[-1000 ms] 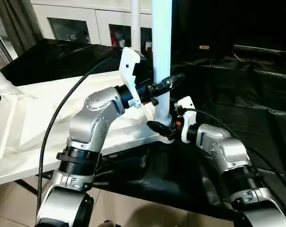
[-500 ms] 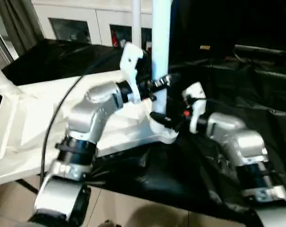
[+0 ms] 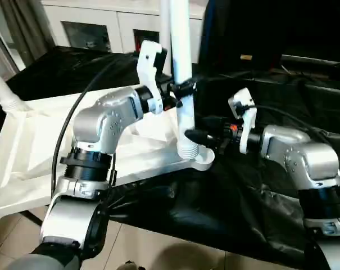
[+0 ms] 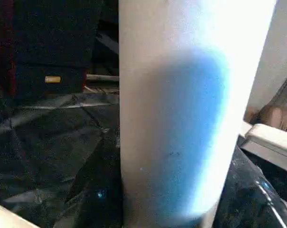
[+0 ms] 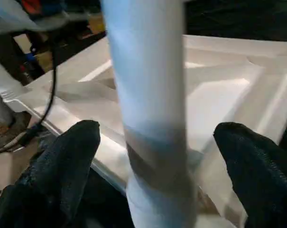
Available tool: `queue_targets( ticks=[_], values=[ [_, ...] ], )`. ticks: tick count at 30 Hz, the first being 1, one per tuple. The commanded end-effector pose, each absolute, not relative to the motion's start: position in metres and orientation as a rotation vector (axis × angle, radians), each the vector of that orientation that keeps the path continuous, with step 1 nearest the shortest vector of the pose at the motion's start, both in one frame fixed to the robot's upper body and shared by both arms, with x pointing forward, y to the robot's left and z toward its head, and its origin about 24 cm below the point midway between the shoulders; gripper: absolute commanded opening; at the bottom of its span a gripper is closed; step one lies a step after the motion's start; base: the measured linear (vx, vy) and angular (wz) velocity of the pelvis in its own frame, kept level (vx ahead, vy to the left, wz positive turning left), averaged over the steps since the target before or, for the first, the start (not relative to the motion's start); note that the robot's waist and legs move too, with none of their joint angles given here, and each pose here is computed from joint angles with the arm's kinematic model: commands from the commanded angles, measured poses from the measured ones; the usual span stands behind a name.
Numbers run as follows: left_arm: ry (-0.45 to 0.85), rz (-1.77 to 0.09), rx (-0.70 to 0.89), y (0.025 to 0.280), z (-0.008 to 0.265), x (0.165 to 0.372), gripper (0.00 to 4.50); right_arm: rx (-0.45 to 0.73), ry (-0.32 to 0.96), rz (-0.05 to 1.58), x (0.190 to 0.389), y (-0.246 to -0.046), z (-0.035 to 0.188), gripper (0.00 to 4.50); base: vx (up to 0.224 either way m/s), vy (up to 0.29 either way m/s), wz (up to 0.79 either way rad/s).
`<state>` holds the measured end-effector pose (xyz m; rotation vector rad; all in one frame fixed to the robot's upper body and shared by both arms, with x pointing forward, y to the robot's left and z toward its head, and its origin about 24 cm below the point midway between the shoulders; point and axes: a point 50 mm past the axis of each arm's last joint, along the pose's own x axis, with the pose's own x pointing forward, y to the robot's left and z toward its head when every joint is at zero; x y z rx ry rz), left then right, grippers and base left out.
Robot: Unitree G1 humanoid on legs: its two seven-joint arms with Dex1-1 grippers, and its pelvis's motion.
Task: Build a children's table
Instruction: Rotate table base
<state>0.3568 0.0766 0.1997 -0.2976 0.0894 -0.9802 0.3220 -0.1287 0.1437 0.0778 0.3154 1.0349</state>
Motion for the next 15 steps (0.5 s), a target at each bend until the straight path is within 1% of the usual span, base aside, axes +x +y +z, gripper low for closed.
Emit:
queue_targets(
  ticks=[1, 4, 8, 15],
  values=[
    [0.082, -0.986, -0.313, 0.076, 0.209, 0.357, 1.85, 0.070, 0.336, 1.048, 0.321, -0.122, 0.146, 4.35, 0.000, 0.000, 0.00],
    [0.108, -0.985, -0.352, 0.076, 0.210, 0.357, 1.85, 0.069, 0.371, 1.035, 0.323, -0.112, 0.142, 4.35, 0.000, 0.000, 0.00],
    [0.144, -0.973, -0.375, 0.077, 0.210, 0.357, 1.85, 0.057, 0.406, 1.018, 0.326, -0.105, 0.139, 4.35, 0.000, 0.000, 0.00],
    [0.203, -0.883, -0.368, 0.081, 0.206, 0.363, 1.85, 0.008, 0.433, 0.993, 0.329, -0.103, 0.141, 4.35, 0.000, 0.000, 0.00]
  ],
)
